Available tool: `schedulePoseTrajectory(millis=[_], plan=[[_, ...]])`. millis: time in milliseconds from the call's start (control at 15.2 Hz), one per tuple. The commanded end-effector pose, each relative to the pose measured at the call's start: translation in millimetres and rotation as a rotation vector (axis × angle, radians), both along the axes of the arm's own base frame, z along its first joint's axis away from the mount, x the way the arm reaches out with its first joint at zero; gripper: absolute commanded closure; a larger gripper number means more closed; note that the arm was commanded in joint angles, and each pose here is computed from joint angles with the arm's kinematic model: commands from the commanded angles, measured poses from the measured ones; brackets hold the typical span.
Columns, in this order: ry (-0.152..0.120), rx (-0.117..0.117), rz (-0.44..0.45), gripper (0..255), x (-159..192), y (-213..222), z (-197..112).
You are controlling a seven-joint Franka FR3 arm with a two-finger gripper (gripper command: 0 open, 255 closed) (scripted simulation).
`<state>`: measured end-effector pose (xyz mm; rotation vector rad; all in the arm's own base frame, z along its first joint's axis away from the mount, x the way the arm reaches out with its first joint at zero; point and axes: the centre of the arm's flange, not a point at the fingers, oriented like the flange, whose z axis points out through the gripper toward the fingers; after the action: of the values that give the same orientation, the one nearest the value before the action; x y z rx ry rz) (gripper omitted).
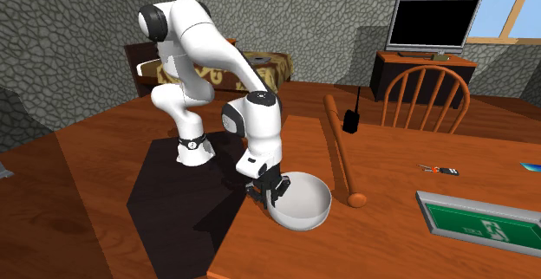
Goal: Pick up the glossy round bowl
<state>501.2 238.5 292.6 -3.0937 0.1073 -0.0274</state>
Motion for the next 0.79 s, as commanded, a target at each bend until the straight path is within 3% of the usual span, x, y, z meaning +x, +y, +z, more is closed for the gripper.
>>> schedulePoseTrajectory(millis=[0,264,726], plan=[[0.001,0.000,0.001,255,-0.4,0.1,-0.5],[0.001,-0.001,0.001,255,0.2,-0.2,-0.8],[0.001,-0.001,0.001,255,0.2,-0.2,36.2]])
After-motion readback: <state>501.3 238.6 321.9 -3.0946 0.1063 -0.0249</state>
